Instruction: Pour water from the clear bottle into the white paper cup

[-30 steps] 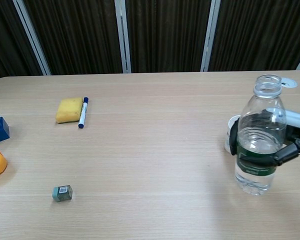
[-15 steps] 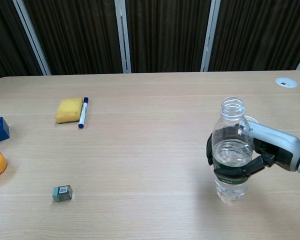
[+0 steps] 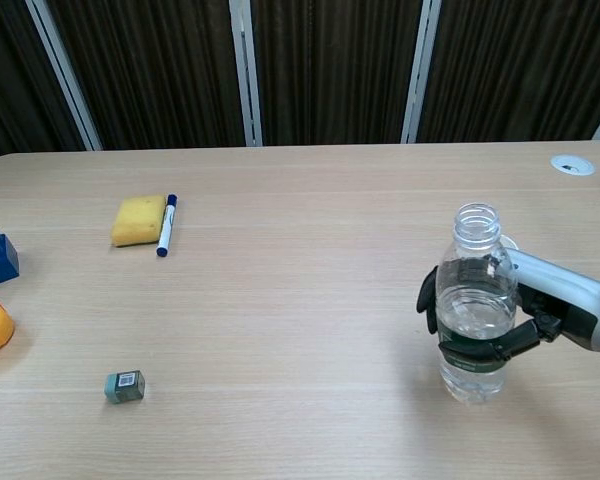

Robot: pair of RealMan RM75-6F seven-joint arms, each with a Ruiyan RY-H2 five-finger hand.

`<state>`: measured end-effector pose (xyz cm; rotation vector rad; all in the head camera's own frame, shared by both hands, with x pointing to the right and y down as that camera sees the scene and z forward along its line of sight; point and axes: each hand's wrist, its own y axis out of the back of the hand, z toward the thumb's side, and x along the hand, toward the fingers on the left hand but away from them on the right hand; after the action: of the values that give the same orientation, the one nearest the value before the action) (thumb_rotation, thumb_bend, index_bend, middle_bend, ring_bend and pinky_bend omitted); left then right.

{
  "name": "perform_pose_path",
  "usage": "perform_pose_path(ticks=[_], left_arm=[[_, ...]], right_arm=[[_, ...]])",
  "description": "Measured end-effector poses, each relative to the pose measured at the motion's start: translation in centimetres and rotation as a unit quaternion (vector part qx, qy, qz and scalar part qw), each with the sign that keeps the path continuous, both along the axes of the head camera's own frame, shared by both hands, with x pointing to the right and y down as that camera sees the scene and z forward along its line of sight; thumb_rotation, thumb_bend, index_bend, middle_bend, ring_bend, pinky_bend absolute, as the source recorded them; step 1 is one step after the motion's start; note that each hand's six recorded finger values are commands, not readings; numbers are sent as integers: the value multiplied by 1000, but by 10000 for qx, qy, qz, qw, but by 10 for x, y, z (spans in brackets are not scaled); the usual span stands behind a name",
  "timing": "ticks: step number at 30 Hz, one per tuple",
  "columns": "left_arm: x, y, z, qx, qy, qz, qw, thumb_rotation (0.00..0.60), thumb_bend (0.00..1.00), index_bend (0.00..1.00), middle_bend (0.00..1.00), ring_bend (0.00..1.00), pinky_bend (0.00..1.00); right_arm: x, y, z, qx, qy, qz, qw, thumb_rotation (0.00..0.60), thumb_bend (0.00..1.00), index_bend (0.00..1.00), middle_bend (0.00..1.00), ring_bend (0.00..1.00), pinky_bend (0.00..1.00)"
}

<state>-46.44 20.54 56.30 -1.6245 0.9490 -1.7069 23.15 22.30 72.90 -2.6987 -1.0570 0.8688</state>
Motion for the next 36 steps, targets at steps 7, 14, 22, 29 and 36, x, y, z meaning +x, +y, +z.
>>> perform_pose_path(ticks=[7, 14, 22, 29, 36], left_arm=[[2, 2, 0, -28, 44, 8, 10000, 600, 0, 0, 0, 0, 0], [3, 3, 0, -52, 63, 27, 10000, 600, 0, 3, 0, 0, 0], [5, 3, -1, -71, 102, 35, 9999, 600, 0, 4, 0, 0, 0], [4, 4, -1, -93, 104, 47, 9999, 600, 0, 4, 0, 0, 0], [5, 5, -3, -80, 149, 57, 9998, 600, 0, 4, 0, 0, 0]], right_arm=[[8, 4, -1, -55, -2, -60, 10000, 600, 181, 165, 356, 280, 286], [21, 7, -5, -186, -4, -58, 9998, 600, 118, 130, 292, 216, 240], [31, 7, -7, -193, 149, -148, 9996, 600, 46, 64, 193, 123, 169], [38, 6, -15, -219, 156, -180, 9995, 600, 43, 0, 9, 2, 31], [50, 8, -27, -213, 207, -342, 9990, 600, 43, 0, 0, 0, 14]])
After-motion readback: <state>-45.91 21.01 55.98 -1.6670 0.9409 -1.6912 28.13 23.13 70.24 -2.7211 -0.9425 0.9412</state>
